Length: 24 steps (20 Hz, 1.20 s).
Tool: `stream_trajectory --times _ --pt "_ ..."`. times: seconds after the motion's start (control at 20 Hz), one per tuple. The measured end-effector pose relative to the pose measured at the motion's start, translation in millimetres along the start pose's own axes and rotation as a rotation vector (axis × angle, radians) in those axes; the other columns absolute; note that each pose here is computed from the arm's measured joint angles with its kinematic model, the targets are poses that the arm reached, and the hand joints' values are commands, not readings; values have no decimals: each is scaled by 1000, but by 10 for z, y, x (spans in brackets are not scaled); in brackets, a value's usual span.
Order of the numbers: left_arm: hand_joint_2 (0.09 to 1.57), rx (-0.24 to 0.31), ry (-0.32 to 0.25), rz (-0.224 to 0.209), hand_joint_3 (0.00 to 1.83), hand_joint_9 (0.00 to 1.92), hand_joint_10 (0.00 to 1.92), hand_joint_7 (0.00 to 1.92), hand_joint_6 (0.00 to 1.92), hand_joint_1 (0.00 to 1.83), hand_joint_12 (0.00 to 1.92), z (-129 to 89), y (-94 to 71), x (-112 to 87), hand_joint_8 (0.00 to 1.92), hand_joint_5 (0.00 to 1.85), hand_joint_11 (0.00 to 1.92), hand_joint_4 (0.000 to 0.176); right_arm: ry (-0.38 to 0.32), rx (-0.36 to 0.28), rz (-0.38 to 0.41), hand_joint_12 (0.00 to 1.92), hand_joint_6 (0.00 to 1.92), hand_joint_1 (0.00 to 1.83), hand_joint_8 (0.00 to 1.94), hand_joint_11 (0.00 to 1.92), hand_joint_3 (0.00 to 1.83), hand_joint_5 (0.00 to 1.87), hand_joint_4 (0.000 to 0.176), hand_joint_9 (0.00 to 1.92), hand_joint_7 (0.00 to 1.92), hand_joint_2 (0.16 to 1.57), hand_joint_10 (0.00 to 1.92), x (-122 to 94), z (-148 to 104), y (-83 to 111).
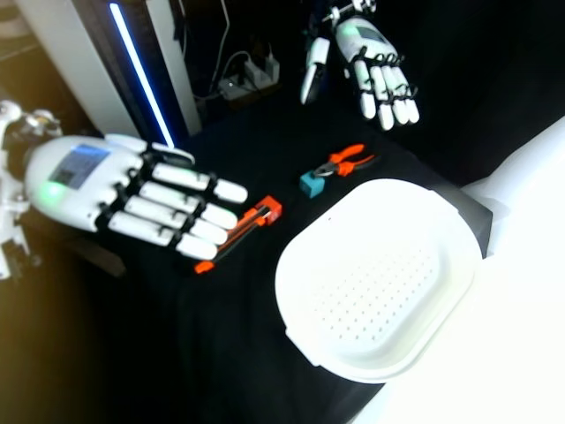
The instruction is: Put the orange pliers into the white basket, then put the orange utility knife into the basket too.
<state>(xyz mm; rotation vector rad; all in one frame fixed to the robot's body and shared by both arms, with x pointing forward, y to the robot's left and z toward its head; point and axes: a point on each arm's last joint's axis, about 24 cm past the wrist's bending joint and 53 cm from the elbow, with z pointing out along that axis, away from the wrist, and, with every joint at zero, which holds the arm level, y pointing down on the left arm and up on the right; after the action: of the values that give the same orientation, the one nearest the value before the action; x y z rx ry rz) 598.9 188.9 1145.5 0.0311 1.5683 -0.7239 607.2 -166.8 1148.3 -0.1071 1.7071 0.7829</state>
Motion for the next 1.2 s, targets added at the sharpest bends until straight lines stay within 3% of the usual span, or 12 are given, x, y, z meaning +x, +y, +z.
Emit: stream_trajectory --times 0.15,0.4,0.45,0.65,0.8,0.85,0.9,0.95,1.0,1.05,1.15,1.2 --pt "1187 -25 17 -11 10 0 0 0 0 237 0 -60 50 71 0 0 0 112 -6 5 12 0 0 144 0 0 9 0 46 0 0 1081 0 0 4 -9" --pt "1203 -70 56 -46 7 15 6 0 0 345 33 -36 169 279 0 0 70 76 4 5 20 0 0 92 0 0 13 0 39 0 0 1106 0 56 8 -3" --pt "1215 -83 70 -55 3 27 7 26 0 409 371 -28 206 338 3 0 13 62 1 9 29 0 0 126 0 0 10 0 48 0 0 1105 0 61 14 -7" --pt "1270 -132 107 -80 2 119 28 114 7 463 888 25 354 508 6 60 0 5 10 -1 38 0 0 134 0 0 13 0 44 0 0 1125 0 133 32 30" --pt "1277 -159 117 -104 0 289 121 342 56 677 1235 116 439 581 49 315 0 0 11 7 43 0 0 92 0 0 19 0 34 0 0 1163 0 140 25 7" --pt "1282 -159 121 -106 0 237 443 429 107 717 1304 152 439 599 78 402 0 0 12 8 43 0 0 95 0 0 16 0 32 0 0 1163 0 141 25 6" --pt "1267 -157 126 -109 0 177 1034 429 638 794 1576 178 436 624 556 356 0 0 12 8 43 0 0 83 0 0 15 0 20 0 0 1170 0 142 25 6" --pt "1349 -153 141 -109 0 179 1512 341 1459 797 1852 218 424 682 1241 493 0 79 12 8 43 0 0 104 0 0 17 0 29 0 0 1183 0 143 21 1" --pt "1366 -156 144 -108 0 235 1745 299 1642 806 1907 249 441 695 1596 520 77 85 13 10 44 0 0 130 0 0 14 0 21 0 0 1186 0 147 21 -3" --pt "1368 -162 142 -111 22 399 1886 507 1697 988 1918 279 464 694 1704 506 379 40 12 10 44 0 0 137 0 0 14 0 23 0 0 1189 0 145 21 -3" --pt "1343 -166 152 -94 15 833 1920 696 1658 1003 1921 313 457 713 1886 578 911 0 13 13 44 0 0 132 0 0 14 0 21 0 0 1196 0 149 14 -15" --pt "1292 -163 151 -83 0 1193 1921 1035 1868 1129 1921 319 445 707 1914 871 1285 0 16 14 43 0 0 143 0 0 15 0 18 0 0 1204 0 162 10 -17"
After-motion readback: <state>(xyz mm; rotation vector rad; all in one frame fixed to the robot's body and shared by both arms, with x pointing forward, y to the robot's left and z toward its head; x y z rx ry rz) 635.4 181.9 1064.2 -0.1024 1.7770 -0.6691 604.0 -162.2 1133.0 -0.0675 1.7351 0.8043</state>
